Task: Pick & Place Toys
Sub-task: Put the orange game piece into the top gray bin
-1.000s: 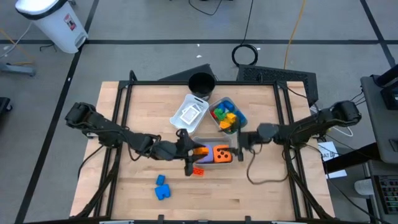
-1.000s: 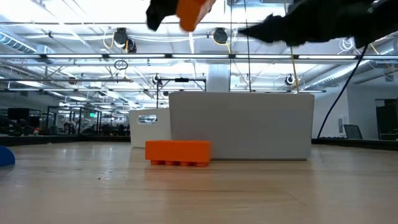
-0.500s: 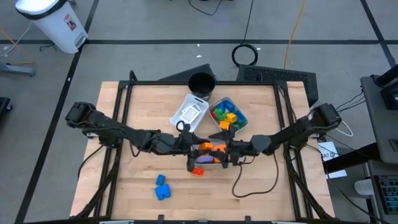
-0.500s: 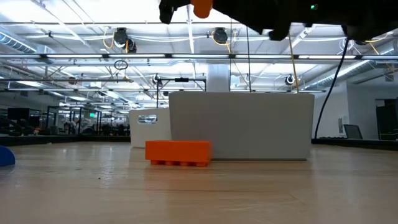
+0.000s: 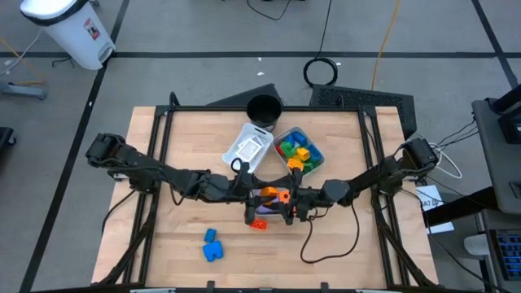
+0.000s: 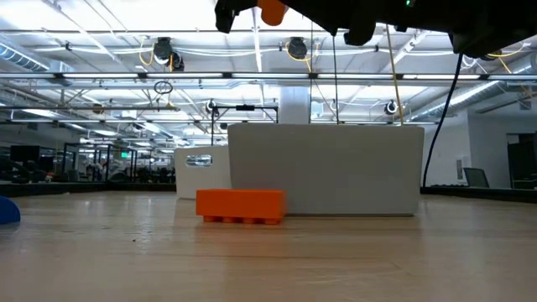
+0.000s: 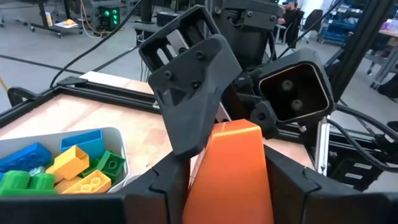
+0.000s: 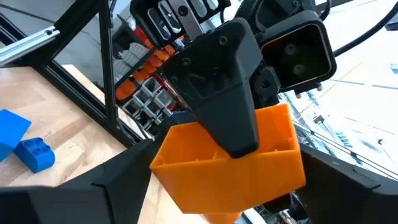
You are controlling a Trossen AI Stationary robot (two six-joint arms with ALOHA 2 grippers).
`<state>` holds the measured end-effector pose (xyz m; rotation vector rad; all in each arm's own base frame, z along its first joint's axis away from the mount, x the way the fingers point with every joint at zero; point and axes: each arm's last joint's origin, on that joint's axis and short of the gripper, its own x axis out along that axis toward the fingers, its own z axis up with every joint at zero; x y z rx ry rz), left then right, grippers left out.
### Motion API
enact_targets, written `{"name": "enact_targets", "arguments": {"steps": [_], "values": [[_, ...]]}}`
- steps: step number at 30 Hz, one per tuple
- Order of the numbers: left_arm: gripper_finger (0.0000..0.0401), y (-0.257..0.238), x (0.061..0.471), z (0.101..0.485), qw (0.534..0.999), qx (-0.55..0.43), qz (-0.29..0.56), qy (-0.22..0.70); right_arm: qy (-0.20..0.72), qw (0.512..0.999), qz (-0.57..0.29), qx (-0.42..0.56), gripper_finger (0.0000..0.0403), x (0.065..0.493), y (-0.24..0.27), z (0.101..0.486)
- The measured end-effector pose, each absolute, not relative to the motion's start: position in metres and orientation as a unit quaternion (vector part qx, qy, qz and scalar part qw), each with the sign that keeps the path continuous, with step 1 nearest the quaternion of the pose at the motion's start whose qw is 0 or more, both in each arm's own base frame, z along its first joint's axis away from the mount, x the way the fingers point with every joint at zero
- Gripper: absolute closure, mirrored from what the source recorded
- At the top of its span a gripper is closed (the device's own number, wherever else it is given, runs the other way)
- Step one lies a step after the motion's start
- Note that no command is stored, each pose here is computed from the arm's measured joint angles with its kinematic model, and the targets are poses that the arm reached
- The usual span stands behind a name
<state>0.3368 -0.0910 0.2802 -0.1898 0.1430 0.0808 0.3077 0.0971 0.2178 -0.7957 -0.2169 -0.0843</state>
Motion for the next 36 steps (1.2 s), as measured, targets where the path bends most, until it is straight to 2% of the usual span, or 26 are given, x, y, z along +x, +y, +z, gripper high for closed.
{"name": "enact_targets", "arguments": {"steps": [8, 25, 30, 36], "values": [[0.0220, -0.091, 0.337, 0.280, 0.992, -0.095, 0.041, 0.071, -0.106, 0.922, -0.045, -0.369, 0.0156, 0.307, 0.099, 0.219], [0.0215, -0.090, 0.336, 0.280, 0.992, -0.097, 0.043, 0.073, -0.074, 0.930, -0.084, -0.351, 0.0156, 0.307, 0.097, 0.216], [0.0215, -0.088, 0.328, 0.296, 0.994, -0.096, 0.032, 0.052, -0.071, 0.929, -0.092, -0.350, 0.0157, 0.307, 0.096, 0.217], [0.0214, -0.084, 0.312, 0.308, 0.991, -0.108, 0.029, 0.070, -0.061, 0.928, -0.125, -0.347, 0.0162, 0.305, 0.094, 0.221]]}}
